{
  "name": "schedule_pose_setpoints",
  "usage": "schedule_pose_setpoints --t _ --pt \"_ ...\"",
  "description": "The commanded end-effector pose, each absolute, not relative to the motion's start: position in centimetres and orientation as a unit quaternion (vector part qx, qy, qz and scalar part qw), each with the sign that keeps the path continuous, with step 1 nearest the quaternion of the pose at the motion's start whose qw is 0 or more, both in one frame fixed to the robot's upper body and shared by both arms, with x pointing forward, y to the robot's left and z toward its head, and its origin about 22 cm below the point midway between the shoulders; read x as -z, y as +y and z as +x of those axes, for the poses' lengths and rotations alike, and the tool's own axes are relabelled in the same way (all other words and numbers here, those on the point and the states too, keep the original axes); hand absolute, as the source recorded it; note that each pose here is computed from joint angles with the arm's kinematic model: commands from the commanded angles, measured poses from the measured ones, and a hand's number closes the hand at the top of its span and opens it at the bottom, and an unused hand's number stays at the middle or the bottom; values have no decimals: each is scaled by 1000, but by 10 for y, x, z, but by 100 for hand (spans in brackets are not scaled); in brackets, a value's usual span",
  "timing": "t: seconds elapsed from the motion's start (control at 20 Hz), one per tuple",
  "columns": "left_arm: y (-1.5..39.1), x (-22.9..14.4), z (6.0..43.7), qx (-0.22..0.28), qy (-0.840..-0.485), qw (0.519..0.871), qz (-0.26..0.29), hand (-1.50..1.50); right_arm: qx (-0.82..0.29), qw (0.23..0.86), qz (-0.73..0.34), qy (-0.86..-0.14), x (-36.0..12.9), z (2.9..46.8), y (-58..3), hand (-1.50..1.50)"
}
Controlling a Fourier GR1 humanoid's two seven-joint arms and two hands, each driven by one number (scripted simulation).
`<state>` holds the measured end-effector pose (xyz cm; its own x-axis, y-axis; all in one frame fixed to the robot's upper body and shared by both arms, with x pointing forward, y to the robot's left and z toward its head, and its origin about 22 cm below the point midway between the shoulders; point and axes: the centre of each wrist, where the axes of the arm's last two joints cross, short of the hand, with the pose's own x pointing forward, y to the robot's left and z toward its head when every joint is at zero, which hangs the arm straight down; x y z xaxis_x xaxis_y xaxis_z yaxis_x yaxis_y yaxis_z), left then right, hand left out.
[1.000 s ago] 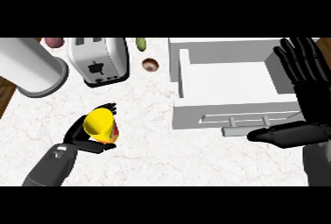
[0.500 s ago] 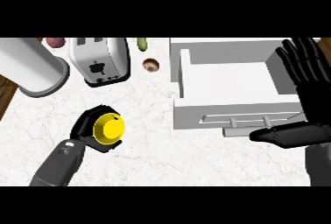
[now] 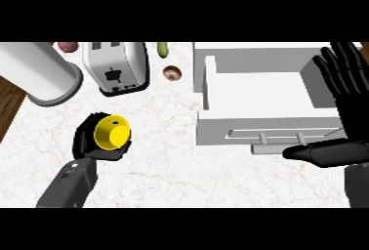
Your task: Pick up the cup, place it into the drawer and close the drawer
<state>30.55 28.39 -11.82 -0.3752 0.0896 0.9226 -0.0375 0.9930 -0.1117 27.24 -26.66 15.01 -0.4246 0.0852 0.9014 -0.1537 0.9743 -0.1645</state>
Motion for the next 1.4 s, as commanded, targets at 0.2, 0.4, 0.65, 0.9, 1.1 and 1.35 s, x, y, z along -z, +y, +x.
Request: schedule_pose_setpoints --t 0.2,0.4,0.65,0.9,1.1,1.35 --pt "232 66 358 -30 -875 477 -76 150 -114 536 12 -836 -153 263 -271 -150" --pt "205 22 386 -10 -881 464 -94 150 -107 545 5 -831 -152 269 -274 -150" --pt "150 -50 411 23 -881 457 -123 150 -114 547 0 -830 -143 262 -277 -150" --pt "113 -111 419 52 -877 461 -125 150 -104 540 -6 -835 -147 277 -267 -150" --pt "85 -158 427 59 -876 469 -99 150 -118 547 -3 -829 -136 274 -268 -150" --pt "44 -167 431 72 -853 513 -60 150 -112 529 7 -841 -146 280 -269 -150"
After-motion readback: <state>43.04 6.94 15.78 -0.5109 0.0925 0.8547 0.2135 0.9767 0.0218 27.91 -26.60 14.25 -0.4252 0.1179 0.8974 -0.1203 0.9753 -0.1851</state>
